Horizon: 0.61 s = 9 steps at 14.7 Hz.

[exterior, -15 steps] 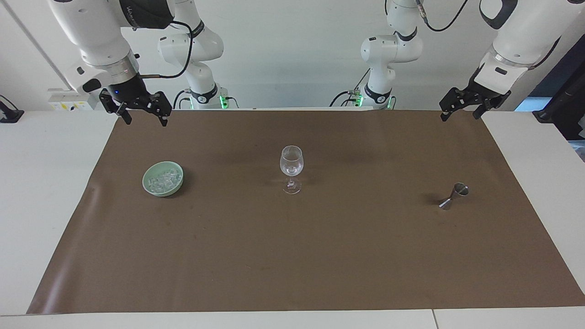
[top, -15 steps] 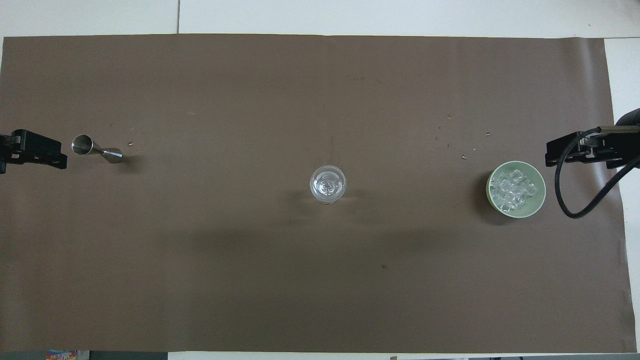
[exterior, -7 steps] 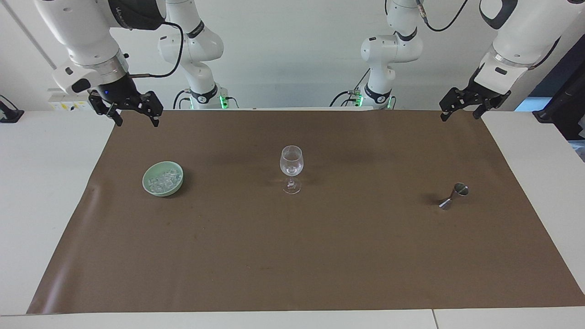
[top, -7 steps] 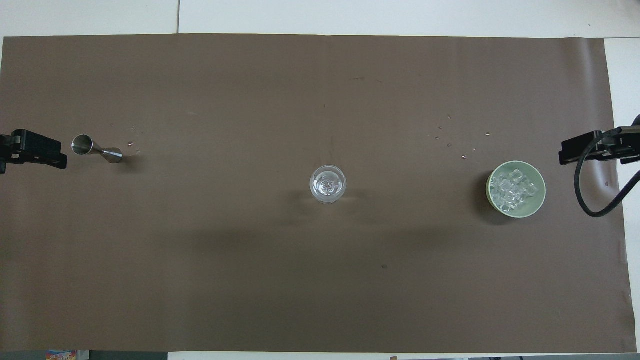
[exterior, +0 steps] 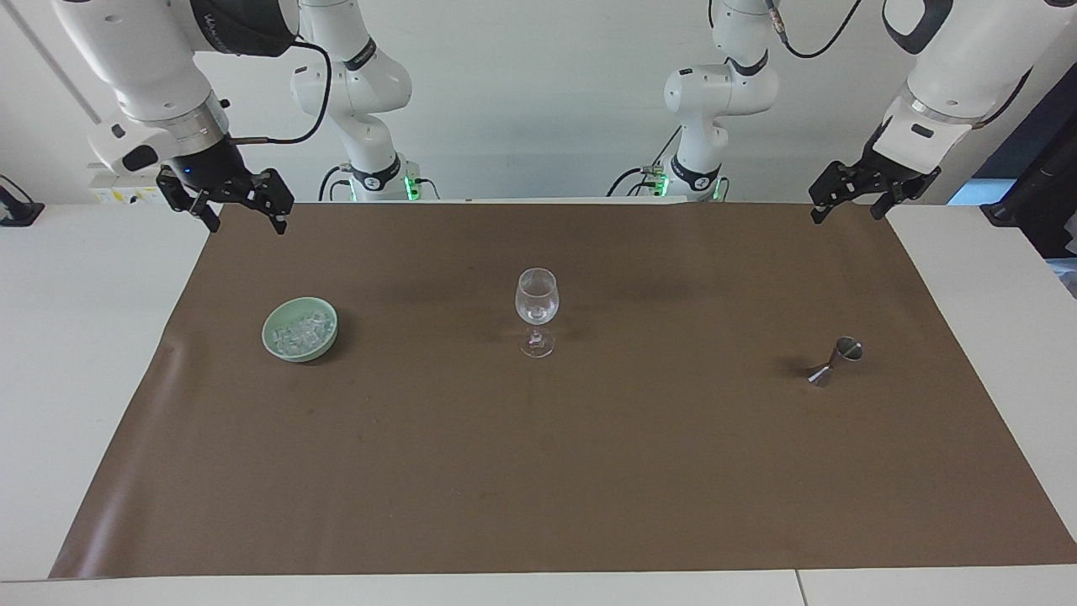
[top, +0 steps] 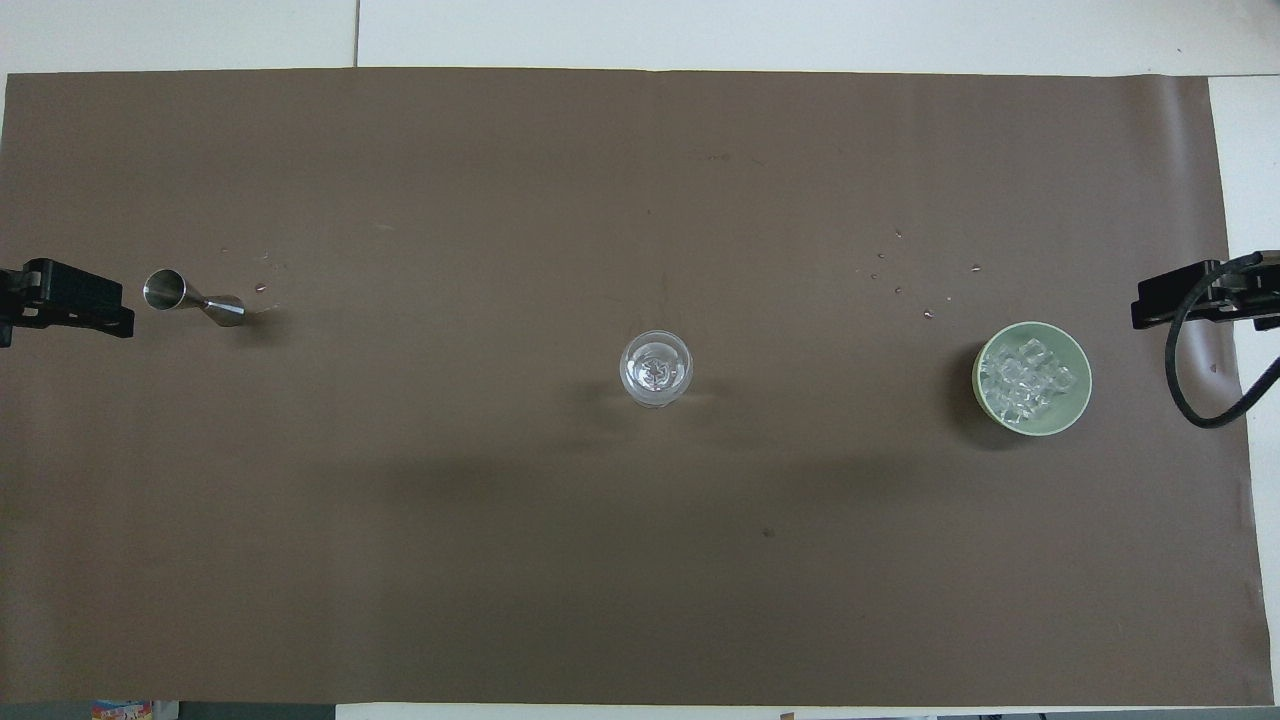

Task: Pour wine and add ice with both arms

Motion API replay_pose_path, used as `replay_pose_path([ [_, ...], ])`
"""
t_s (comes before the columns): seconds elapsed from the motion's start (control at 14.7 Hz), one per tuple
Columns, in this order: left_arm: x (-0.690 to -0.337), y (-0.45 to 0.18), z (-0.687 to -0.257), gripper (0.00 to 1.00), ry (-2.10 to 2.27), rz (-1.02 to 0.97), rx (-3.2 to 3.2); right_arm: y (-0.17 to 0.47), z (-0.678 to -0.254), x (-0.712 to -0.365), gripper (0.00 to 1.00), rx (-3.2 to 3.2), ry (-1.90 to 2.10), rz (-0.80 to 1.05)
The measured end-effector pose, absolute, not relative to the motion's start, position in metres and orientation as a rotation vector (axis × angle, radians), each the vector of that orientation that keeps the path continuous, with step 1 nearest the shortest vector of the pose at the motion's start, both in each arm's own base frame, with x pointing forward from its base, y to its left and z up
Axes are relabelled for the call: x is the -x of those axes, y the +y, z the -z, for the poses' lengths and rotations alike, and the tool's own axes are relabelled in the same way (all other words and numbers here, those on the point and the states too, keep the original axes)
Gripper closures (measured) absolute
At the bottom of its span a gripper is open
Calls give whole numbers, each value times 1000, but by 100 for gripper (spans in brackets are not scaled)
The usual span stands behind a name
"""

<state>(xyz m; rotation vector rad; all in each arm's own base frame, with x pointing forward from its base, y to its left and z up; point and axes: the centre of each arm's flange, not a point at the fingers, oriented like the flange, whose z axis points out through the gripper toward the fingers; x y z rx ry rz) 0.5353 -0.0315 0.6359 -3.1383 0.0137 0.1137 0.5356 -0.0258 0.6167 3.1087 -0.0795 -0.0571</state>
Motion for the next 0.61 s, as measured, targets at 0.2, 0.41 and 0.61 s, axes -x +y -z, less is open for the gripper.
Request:
replay_pose_path([
  [0.2, -535, -31, -636, 0, 14, -114, 3138, -27, -615, -535, 0, -3109, -83, 61],
  [0.41, -535, -31, -636, 0, 14, -114, 3138, -27, -615, -535, 0, -3109, -83, 61],
  [0.61, -535, -31, -636, 0, 14, -114, 3138, -27, -615, -535, 0, -3109, -83, 61],
])
